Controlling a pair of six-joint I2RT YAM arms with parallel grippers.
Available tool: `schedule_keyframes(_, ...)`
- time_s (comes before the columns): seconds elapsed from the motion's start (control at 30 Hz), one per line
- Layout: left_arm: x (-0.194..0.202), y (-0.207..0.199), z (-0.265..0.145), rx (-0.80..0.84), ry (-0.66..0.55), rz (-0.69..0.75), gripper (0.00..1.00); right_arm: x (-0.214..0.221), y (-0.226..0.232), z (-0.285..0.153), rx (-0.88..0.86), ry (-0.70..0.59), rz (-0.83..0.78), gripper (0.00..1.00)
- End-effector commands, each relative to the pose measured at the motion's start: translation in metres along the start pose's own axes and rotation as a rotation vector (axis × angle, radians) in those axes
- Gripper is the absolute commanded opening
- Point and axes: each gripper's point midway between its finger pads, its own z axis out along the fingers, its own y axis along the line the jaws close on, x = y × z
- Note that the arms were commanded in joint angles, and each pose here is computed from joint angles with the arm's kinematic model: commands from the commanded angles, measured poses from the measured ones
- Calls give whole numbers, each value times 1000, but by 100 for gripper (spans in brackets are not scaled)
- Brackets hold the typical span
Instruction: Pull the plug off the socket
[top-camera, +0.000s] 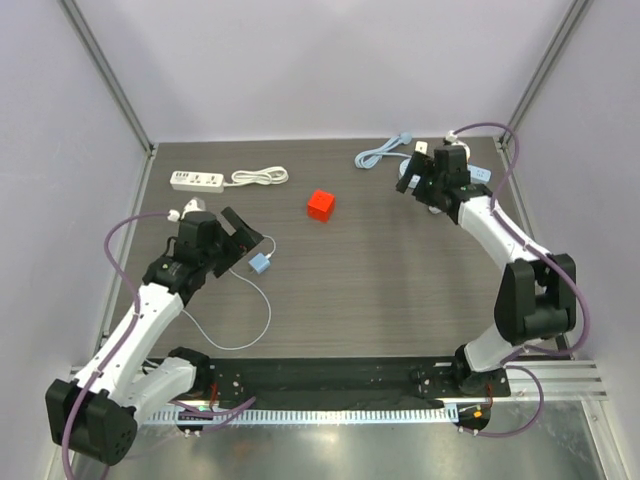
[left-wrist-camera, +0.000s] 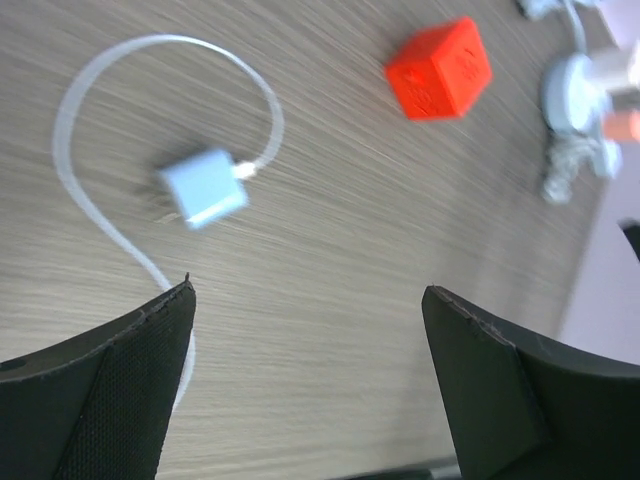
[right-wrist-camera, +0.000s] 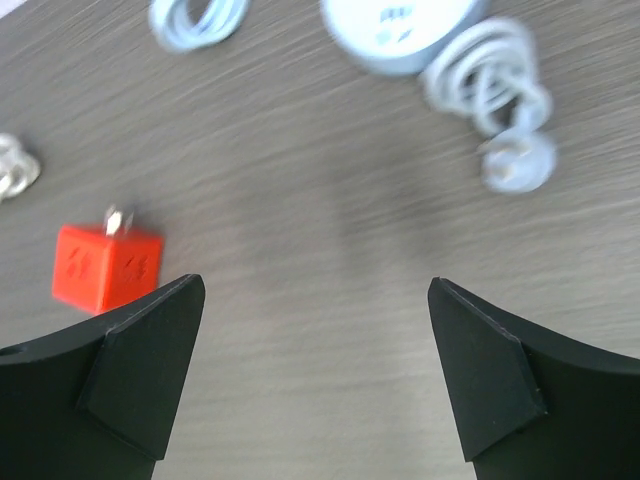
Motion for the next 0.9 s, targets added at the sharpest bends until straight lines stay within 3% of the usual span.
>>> schedule_keyframes(0.0, 7, -52, -8, 258, 88, 47, 93, -42, -24, 20, 57, -54, 20, 100)
schedule_keyframes(0.17, 25, -80, -5, 404, 180, 33, 90, -49, -55, 75, 10, -6, 136, 100)
schedule_keyframes(0.3, 32, -86, 1, 417, 204, 46, 89, -70, -46, 104, -50, -53, 107, 100)
schedule_keyframes(0.5, 40, -97, -3, 461, 223, 61, 90, -93, -59, 134, 30, -76, 61, 100)
schedule_keyframes(0.7, 36, -99, -8, 466, 195, 83, 87, -71, -72, 154, 58, -23, 73, 99)
schedule_keyframes(0.87, 31, -100, -19, 476, 173, 111, 86, -51, -77, 168, 44, 19, 43, 93)
